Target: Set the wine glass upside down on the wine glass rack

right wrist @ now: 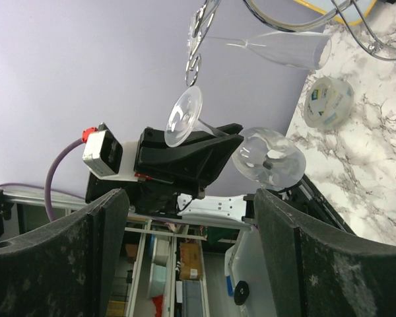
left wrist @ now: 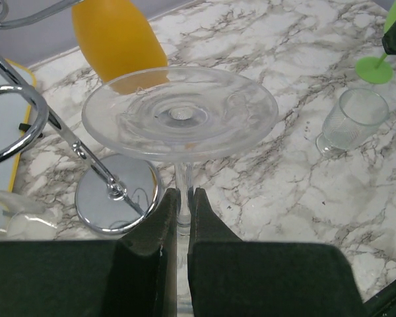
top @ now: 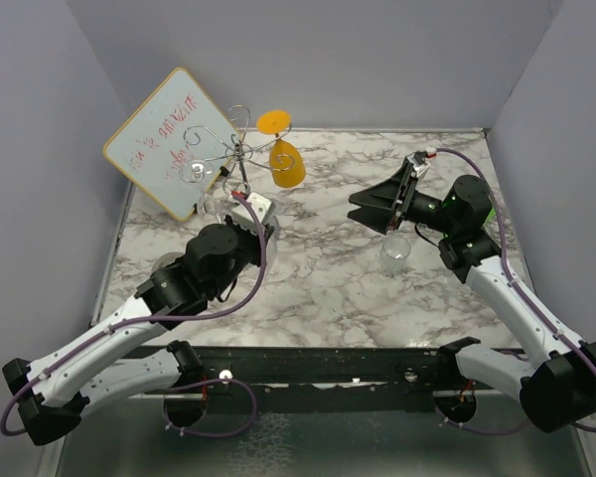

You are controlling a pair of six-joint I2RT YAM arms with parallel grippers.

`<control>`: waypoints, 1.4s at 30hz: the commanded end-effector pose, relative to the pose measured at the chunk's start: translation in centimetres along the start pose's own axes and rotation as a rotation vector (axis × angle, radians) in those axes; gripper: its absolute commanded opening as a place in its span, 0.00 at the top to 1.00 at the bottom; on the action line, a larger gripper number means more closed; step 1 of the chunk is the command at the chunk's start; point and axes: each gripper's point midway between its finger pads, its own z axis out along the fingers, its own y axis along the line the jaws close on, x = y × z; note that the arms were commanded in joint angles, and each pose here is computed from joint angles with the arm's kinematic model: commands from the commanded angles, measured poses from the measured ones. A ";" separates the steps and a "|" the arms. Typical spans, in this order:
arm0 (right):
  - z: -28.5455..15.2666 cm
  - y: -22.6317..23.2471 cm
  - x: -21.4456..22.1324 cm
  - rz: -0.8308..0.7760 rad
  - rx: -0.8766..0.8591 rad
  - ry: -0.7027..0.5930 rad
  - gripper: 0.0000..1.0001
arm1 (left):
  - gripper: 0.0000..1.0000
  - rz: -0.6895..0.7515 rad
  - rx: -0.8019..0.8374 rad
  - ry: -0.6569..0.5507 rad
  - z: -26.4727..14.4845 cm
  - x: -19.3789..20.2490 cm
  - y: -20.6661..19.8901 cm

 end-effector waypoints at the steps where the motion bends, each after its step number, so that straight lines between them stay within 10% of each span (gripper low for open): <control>1: 0.3 -0.5 -0.3 -0.027 -0.004 -0.013 0.19 | 1.00 -0.027 0.040 -0.090 2.0 -3.1 -0.4; 42: 9.0 0.4 -6.0 -0.229 -0.071 -0.039 0.23 | 1.00 -0.142 -0.085 -0.327 3.7 -4.0 6.3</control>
